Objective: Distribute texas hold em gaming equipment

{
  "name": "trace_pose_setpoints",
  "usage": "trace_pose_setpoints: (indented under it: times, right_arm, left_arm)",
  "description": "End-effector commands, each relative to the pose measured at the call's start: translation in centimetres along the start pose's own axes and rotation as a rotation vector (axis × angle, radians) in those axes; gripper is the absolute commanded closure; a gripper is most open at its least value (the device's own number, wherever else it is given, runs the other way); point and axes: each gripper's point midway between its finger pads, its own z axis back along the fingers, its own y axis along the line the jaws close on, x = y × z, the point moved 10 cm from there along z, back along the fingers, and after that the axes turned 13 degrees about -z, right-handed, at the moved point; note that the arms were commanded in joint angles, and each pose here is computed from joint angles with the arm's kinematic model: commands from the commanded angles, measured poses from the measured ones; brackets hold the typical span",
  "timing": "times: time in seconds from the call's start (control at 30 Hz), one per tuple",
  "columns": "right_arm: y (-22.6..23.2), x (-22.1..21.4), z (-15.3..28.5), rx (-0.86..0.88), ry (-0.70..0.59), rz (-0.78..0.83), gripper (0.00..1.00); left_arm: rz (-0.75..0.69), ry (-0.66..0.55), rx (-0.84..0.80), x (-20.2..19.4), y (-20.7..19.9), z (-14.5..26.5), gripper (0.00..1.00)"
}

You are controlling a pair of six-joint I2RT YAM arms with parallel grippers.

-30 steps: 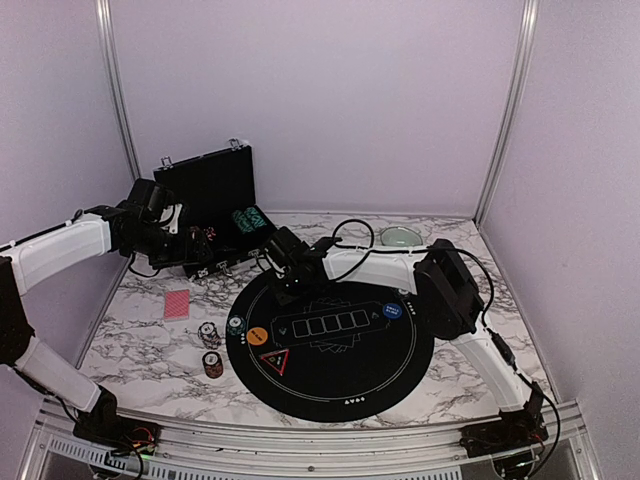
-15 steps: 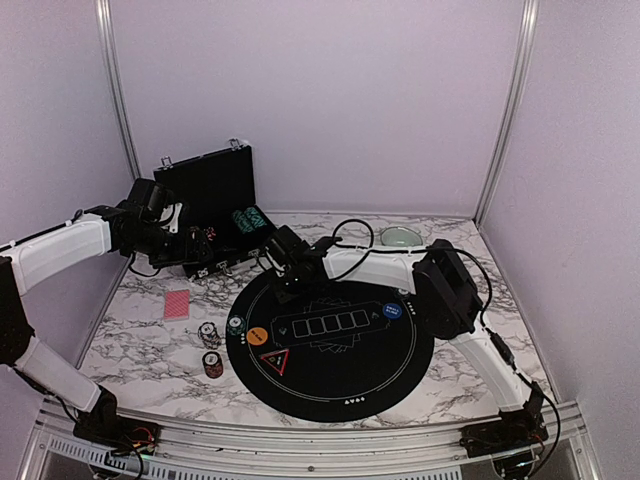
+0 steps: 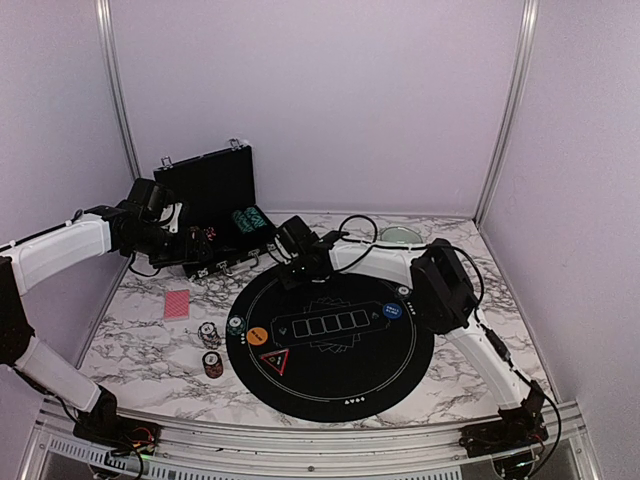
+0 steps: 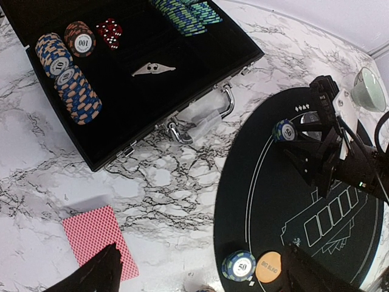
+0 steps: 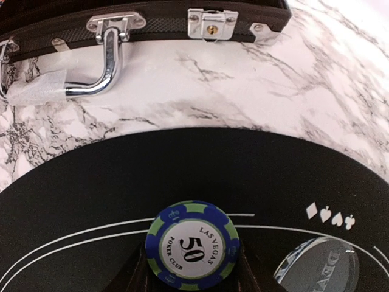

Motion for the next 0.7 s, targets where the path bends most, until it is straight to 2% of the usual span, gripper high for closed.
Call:
trace_pose_setpoints:
  times: [0.0,0.67]
  right_arm:
    - [-2.6,-0.2,-2.3,-0.064,0.014,0.002,0.71]
    - [-7.8,1.8,-3.1,-0.153,-0.010,-0.035,0.71]
  left_arm:
    - [-0.007,-0.008,-0.010,0.0,0.1,0.0,0.08]
    - [-0.006,0.004,-0.024,-0.1,0.1,-0.4,0.08]
